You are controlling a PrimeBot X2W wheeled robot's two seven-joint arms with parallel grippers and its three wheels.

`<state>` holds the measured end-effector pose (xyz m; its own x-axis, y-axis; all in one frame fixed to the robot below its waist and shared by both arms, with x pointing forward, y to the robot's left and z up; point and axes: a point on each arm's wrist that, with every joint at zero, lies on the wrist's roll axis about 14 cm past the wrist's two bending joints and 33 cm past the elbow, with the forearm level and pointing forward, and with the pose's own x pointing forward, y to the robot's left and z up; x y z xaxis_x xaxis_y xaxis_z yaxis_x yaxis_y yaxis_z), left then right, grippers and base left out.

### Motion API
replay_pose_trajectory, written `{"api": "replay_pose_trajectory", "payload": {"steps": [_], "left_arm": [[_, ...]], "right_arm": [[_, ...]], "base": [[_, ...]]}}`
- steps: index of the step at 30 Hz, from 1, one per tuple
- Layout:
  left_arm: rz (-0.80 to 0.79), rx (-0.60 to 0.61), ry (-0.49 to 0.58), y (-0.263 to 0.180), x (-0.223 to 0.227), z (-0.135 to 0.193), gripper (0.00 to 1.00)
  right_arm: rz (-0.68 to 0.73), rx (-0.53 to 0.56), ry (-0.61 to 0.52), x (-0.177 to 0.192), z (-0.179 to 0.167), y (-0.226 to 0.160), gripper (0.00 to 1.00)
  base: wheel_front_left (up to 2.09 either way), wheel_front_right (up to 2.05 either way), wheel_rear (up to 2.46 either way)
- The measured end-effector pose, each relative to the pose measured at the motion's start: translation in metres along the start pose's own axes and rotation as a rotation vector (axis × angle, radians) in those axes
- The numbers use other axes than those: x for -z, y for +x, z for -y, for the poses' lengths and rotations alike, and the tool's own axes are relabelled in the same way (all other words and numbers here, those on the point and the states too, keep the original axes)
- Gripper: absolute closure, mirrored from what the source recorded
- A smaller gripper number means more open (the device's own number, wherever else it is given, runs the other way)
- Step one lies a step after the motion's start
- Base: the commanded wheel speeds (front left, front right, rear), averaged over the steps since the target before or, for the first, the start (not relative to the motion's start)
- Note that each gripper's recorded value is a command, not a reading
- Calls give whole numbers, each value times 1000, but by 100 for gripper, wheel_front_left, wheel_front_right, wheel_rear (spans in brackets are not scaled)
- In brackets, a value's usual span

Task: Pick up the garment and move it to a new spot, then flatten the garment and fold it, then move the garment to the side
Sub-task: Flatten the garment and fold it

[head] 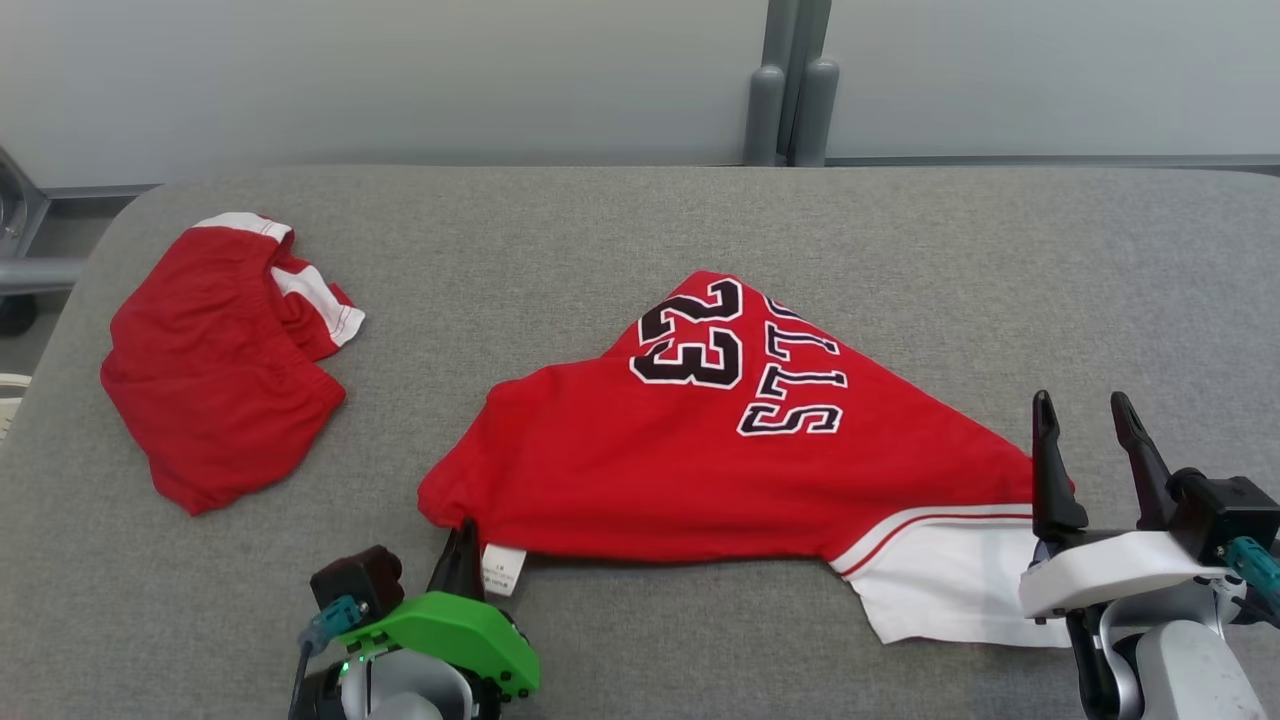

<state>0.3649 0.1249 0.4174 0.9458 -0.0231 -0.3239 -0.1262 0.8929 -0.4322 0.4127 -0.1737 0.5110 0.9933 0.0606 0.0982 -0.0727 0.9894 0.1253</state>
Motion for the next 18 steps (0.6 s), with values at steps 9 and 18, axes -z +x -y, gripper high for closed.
{"api": "replay_pose_trajectory", "payload": {"steps": [9, 18], "left_arm": [[-80, -90, -35, -9, 27, -27, 0], [-29, -183, -4, -19, 11, -66, 0]], "right_arm": [[0, 26, -5, -1, 9, -5, 0], [4, 53, -9, -3, 19, -11, 0]], "base": [[0, 0, 0], [0, 0, 0]]}}
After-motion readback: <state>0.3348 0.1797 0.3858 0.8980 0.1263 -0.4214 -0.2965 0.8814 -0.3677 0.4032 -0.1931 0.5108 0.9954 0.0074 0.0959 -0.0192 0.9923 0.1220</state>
